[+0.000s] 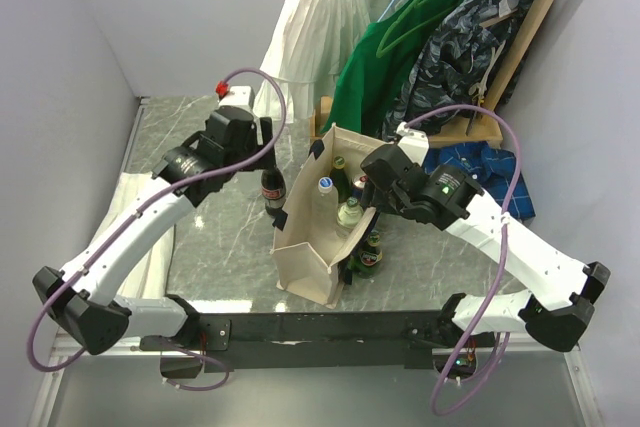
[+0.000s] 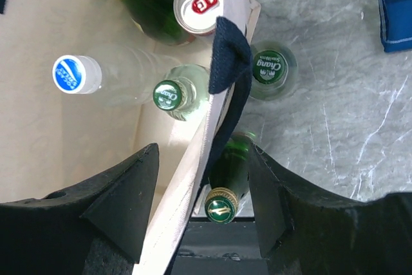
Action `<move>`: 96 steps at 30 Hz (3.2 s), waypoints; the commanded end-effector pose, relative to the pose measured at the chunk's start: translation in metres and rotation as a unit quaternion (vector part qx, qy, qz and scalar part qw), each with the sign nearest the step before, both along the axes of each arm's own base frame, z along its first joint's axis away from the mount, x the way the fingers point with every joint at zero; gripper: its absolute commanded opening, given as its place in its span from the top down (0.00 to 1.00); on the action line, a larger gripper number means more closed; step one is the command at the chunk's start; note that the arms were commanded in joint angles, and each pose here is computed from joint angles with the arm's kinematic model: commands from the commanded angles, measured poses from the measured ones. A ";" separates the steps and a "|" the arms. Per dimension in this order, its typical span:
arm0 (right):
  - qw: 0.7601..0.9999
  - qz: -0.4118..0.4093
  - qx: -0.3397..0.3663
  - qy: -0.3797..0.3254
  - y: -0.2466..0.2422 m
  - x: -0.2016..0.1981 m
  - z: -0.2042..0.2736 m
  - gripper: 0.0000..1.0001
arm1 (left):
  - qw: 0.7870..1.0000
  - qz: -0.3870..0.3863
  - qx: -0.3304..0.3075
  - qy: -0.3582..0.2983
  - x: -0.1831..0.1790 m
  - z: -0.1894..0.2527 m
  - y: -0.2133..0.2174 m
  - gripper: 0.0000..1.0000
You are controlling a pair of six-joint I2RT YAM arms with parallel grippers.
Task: Place the beverage into the canvas bag
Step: Pick up the drink from the center of the board.
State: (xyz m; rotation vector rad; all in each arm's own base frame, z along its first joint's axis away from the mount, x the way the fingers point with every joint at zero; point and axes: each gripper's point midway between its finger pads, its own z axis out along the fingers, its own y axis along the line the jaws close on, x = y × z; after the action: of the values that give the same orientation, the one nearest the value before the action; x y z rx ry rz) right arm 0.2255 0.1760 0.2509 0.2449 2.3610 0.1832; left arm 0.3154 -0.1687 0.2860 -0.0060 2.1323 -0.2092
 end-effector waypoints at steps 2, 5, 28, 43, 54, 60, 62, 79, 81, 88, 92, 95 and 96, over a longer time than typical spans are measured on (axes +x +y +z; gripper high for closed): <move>1.000 -0.009 0.018 -0.009 -0.002 0.000 0.004 0.36 | 0.999 -0.010 -0.035 -0.012 0.023 0.019 0.000 0.18; 1.000 -0.007 0.018 -0.010 -0.001 0.000 0.004 0.36 | 0.999 -0.010 -0.039 -0.003 0.033 0.017 0.003 0.18; 1.000 -0.001 0.011 -0.004 0.005 0.004 -0.002 0.35 | 0.993 -0.096 -0.061 0.044 0.034 0.000 -0.020 0.20; 1.000 -0.002 0.013 -0.002 0.007 0.004 -0.005 0.35 | 0.989 -0.116 -0.063 0.073 0.016 -0.020 -0.024 0.23; 1.000 -0.002 0.010 -0.002 0.007 0.005 -0.006 0.35 | 0.988 -0.120 -0.057 0.083 0.012 -0.028 -0.026 0.28; 1.000 -0.003 0.011 0.000 0.007 0.005 -0.008 0.35 | 0.989 -0.116 -0.047 0.085 0.012 -0.032 -0.026 0.32; 1.000 -0.002 0.010 0.000 0.007 0.005 -0.008 0.35 | 0.989 -0.116 -0.041 0.085 0.012 -0.033 -0.027 0.32; 1.000 -0.004 0.009 0.001 0.006 0.004 -0.010 0.35 | 0.993 -0.087 0.003 0.083 0.016 -0.040 -0.024 0.40; 1.000 -0.004 0.010 0.001 0.007 0.004 -0.009 0.35 | 0.993 -0.086 0.004 0.082 0.017 -0.040 -0.024 0.43; 1.000 -0.005 0.006 0.002 0.006 0.005 -0.010 0.35 | 0.993 -0.088 0.008 0.080 0.017 -0.039 -0.027 0.48; 1.000 -0.004 0.006 0.002 0.007 0.005 -0.010 0.35 | 0.993 -0.088 0.007 0.077 0.018 -0.037 -0.027 0.48; 1.000 -0.003 0.005 0.002 0.007 0.005 -0.010 0.35 | 0.993 -0.089 0.006 0.074 0.019 -0.036 -0.029 0.49; 1.000 -0.003 0.006 0.002 0.007 0.005 -0.010 0.35 | 0.993 -0.089 0.007 0.074 0.019 -0.036 -0.029 0.49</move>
State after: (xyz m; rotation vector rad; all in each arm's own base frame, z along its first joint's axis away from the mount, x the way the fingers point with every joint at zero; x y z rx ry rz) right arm 0.2253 0.1817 0.2363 0.2343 2.3915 0.1822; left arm 0.3293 -0.1956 0.2366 0.1711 2.3252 -0.3118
